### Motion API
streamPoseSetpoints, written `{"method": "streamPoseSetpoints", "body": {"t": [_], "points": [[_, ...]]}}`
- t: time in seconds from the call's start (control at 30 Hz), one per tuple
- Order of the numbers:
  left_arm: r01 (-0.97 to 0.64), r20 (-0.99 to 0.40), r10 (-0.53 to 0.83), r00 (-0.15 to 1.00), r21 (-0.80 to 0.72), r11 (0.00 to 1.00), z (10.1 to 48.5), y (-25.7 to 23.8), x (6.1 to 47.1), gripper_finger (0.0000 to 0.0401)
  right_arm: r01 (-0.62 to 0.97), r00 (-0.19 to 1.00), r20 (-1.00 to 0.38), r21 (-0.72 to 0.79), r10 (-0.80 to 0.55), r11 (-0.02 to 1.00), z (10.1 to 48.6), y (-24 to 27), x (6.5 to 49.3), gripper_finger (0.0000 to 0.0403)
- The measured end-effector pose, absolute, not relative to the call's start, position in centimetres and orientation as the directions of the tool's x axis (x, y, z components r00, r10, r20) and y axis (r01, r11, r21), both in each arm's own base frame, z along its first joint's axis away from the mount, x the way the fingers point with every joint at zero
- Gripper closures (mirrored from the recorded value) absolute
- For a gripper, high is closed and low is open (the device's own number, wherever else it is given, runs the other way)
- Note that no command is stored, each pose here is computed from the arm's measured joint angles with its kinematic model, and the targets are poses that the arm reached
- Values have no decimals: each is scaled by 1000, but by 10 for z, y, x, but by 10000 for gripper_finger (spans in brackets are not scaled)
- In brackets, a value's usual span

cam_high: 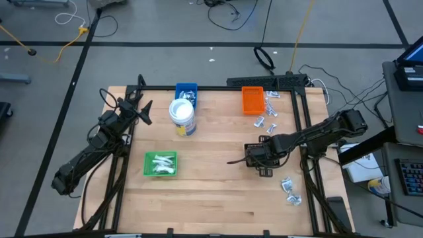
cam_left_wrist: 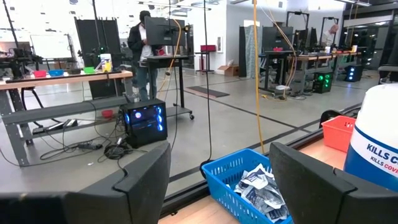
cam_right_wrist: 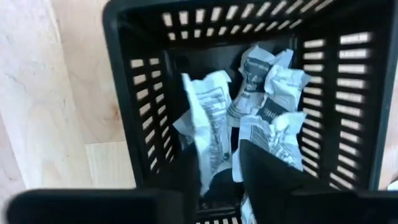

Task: Pick & Place First Aid Supplies
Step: Put the gray towelette pack into the black bin

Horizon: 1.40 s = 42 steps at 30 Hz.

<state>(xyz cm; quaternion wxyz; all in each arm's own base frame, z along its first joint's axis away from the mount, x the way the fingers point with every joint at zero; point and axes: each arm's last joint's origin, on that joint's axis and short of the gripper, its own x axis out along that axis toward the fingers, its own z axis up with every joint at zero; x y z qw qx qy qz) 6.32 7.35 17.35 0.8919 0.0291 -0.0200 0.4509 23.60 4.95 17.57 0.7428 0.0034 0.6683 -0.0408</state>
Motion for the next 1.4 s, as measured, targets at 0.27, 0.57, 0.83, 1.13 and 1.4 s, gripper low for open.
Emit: {"method": "streamPoseSetpoints", "body": {"t": [0.27, 0.57, 0.83, 1.13, 1.4], "points": [[-806, 62, 803, 593, 34, 592, 173, 74, 63, 128, 129, 98, -994, -43, -56, 991, 186, 50, 238, 207], [-805, 62, 803, 593, 34, 592, 173, 74, 63, 127, 449, 144, -988, 24, -45, 893, 212, 53, 248, 214], [-805, 62, 803, 593, 34, 592, 173, 74, 63, 127, 742, 86, -996, 56, -13, 668, 221, 55, 245, 235], [-805, 62, 803, 593, 34, 592, 173, 74, 63, 128, 813, 39, -999, 27, -9, 581, 220, 96, 226, 239], [-805, 62, 803, 593, 34, 592, 173, 74, 63, 127, 855, 6, -1000, -9, -27, 518, 220, 135, 200, 239]]}}
